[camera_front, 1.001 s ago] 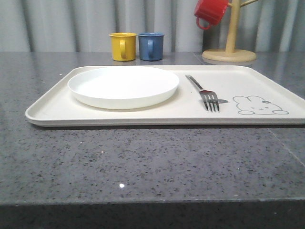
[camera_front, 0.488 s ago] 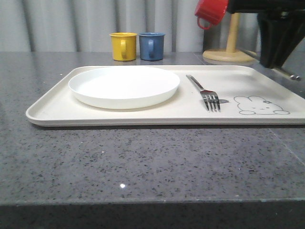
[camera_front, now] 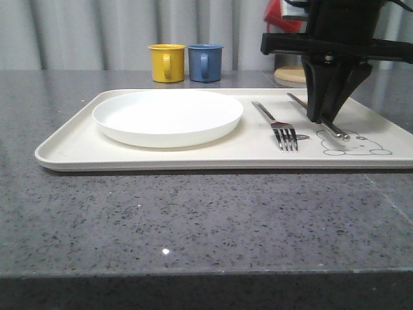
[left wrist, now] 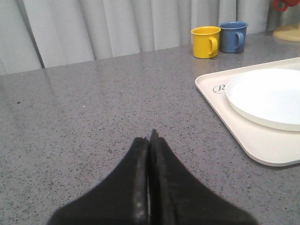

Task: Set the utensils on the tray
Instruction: 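Lower the chopsticks onto the tray beside the fork and release, then grasp the steel spoon by its handle with the right gripper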

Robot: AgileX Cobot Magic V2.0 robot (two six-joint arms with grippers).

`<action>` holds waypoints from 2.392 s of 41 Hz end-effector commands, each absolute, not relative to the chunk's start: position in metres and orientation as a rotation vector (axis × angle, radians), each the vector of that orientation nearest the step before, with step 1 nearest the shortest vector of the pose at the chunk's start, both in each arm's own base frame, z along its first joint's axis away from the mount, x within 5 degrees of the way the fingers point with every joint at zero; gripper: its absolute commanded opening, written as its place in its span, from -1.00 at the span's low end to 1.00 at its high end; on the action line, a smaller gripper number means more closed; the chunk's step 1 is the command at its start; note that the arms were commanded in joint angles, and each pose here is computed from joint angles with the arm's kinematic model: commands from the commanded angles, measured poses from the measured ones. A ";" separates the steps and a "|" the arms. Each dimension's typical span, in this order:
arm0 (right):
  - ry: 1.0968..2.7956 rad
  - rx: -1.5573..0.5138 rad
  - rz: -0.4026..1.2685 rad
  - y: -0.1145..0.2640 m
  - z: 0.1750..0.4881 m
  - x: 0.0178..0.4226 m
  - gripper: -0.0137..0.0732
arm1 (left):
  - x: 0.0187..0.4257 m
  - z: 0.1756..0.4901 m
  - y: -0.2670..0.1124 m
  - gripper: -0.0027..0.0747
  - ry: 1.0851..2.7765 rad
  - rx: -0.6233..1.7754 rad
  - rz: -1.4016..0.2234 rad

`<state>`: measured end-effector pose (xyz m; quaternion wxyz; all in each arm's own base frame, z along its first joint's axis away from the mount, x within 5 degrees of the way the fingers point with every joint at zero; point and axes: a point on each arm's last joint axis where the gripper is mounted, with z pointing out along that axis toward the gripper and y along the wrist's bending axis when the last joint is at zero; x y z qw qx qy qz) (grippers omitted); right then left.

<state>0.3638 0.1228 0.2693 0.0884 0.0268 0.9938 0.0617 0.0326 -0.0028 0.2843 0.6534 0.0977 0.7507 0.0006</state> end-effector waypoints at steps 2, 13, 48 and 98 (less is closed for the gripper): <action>2.873 0.086 0.227 0.123 0.291 0.364 -0.63 | 0.032 0.299 -0.003 -0.98 1.607 0.201 -0.008; 2.869 0.089 0.228 0.123 0.291 0.365 -0.53 | 0.032 0.299 -0.003 -0.98 1.607 0.201 -0.008; 2.832 0.137 0.083 0.064 0.328 0.351 0.15 | 0.032 0.299 -0.003 -0.98 1.607 0.201 -0.008; 2.865 0.480 -0.258 -0.121 0.304 0.349 0.15 | 0.032 0.299 -0.003 -0.98 1.607 0.201 -0.008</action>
